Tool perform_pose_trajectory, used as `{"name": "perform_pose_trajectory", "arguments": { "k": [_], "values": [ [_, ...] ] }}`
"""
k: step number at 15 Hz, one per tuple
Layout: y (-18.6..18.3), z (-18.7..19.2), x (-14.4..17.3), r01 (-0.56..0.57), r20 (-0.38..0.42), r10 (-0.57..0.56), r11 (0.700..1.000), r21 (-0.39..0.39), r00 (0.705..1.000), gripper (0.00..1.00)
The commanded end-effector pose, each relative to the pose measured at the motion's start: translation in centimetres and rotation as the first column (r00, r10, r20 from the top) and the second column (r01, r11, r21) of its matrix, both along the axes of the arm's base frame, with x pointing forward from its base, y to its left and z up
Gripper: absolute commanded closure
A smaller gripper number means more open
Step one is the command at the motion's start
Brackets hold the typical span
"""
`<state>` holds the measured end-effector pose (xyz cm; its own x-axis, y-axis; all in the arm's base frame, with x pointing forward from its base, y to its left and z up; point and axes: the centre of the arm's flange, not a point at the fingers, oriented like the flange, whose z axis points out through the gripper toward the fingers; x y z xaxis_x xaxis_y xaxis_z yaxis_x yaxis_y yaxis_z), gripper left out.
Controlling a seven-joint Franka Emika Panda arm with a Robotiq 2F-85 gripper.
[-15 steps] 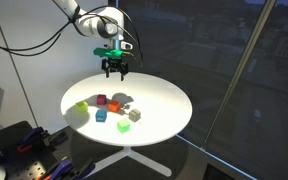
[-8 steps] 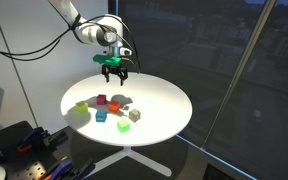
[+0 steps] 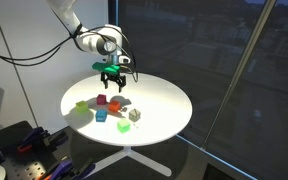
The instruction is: Pick up the orange block and put it on the pink block
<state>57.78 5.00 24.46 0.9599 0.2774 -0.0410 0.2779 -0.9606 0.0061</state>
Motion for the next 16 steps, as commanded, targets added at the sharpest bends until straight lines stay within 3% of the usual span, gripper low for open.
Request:
{"name": "perform_pose_trajectory", "arguments": {
  "k": [1,16],
  "values": [
    [0.8,-1.5,0.8,0.018,-0.003,-0.018,1.000,-0.002,1.000,0.00],
    [2.0,-6.6,3.3,0.046,0.006,-0.046,0.999,-0.020,0.999,0.00]
  ]
}}
